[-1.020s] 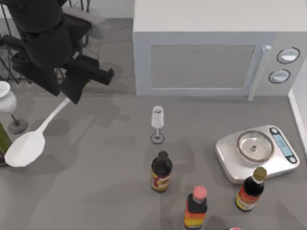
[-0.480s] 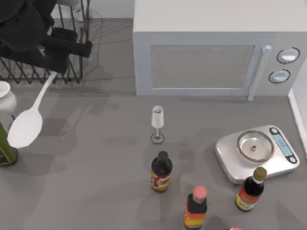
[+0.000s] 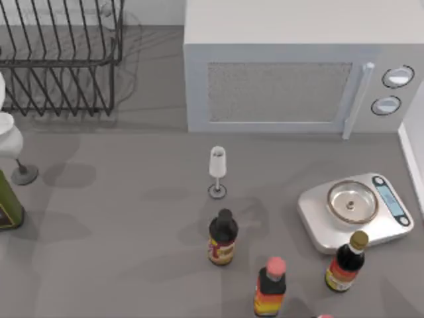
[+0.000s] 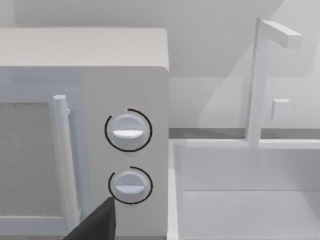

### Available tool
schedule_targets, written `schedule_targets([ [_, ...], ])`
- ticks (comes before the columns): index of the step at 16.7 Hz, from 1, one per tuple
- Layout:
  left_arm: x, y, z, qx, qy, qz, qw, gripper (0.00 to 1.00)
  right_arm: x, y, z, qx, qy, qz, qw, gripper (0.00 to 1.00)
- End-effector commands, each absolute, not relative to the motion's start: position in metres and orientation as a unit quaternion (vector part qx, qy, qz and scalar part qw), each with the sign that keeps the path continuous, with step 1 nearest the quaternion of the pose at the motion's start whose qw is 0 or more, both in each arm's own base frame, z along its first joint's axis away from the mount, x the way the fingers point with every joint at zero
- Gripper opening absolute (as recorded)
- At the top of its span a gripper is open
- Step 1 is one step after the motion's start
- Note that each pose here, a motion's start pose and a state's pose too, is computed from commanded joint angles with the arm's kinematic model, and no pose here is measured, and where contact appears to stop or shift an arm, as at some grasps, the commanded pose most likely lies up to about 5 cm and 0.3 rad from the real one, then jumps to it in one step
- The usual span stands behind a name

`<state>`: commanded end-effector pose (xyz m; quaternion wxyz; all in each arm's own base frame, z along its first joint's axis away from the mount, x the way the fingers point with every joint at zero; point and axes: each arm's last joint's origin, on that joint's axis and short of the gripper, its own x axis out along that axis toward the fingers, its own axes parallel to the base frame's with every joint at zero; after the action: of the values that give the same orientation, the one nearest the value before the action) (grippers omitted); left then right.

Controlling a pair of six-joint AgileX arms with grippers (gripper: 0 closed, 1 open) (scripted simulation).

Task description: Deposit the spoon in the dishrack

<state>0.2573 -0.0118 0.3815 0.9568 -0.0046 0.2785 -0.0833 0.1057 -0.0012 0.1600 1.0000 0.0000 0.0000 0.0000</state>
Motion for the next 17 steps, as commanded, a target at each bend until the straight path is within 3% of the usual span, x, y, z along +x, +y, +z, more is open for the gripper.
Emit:
schedule_targets([
  [4,0.216,0.018,0.405,-0.010,0.103,-0.039,0.994,0.00,0.106,-0.001,0.160,0.000,0.000,0.000,1.000,1.00],
  [7,0.189,0.027,0.416,-0.003,0.021,-0.016,1.000,0.00,0.106,-0.001,0.160,0.000,0.000,0.000,1.000,1.00],
  [14,0.182,0.029,0.419,0.001,0.000,-0.011,1.000,0.00,0.106,-0.001,0.160,0.000,0.000,0.000,1.000,1.00],
  [17,0.202,0.031,0.414,0.000,0.000,-0.011,1.000,0.00,0.106,-0.001,0.160,0.000,0.000,0.000,1.000,1.00],
])
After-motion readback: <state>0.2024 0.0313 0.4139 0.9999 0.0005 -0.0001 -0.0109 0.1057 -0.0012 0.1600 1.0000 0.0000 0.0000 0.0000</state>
